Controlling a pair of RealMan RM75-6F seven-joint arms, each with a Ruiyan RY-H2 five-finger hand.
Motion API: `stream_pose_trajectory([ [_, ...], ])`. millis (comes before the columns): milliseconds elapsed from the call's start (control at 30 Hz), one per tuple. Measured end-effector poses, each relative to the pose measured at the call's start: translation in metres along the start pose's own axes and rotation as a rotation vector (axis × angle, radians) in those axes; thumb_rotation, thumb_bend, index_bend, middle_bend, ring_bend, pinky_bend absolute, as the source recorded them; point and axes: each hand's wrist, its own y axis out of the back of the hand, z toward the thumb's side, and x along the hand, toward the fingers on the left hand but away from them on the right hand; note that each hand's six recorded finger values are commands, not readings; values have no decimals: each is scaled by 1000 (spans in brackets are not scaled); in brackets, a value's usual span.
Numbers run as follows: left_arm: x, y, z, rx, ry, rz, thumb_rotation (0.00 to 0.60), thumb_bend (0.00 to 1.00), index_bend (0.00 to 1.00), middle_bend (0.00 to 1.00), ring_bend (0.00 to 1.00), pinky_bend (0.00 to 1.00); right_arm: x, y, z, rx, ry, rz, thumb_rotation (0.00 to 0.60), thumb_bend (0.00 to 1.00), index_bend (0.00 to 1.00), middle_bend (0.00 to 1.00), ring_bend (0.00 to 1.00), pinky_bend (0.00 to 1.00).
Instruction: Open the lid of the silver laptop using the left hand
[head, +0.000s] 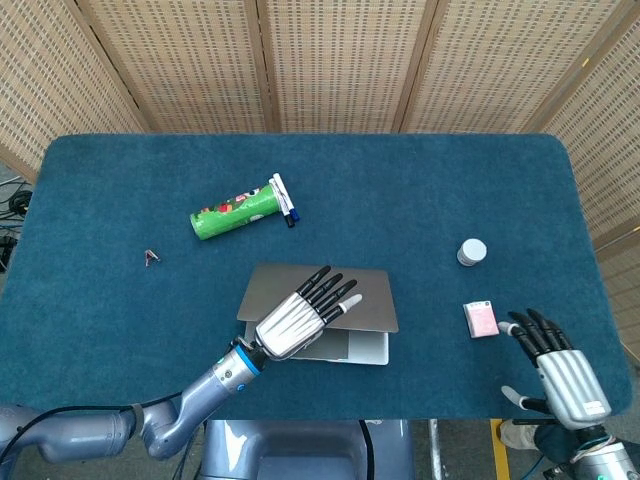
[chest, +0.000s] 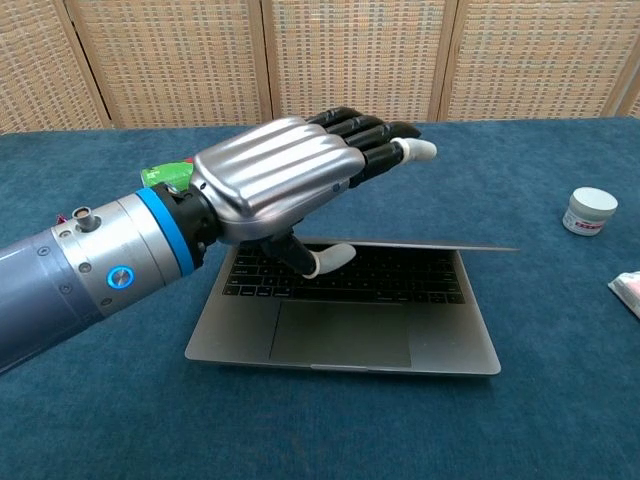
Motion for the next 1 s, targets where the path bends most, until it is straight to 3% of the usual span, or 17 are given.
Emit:
stream_pose_trajectory([
  [133, 4, -1, -2, 5, 4, 0, 600, 400, 0, 0, 0, 0, -15, -30, 34, 46, 178, 95, 600, 746, 227, 180, 81, 198],
  [333, 7, -5, -4, 8, 10, -15, 600, 401, 0, 0, 0, 0, -36, -64, 67, 99, 284, 210, 600, 904, 227, 175, 81, 200],
  [500, 9, -5, -2, 21, 3, -18, 600, 402, 0, 0, 0, 0, -52, -80, 91, 107, 302, 256, 600, 997, 228, 161, 81, 200],
  [1000, 13, -5, -3, 30, 10, -26, 600, 412, 0, 0, 0, 0, -75, -119, 129, 156, 293, 352, 600, 1000, 228, 146, 81, 200],
])
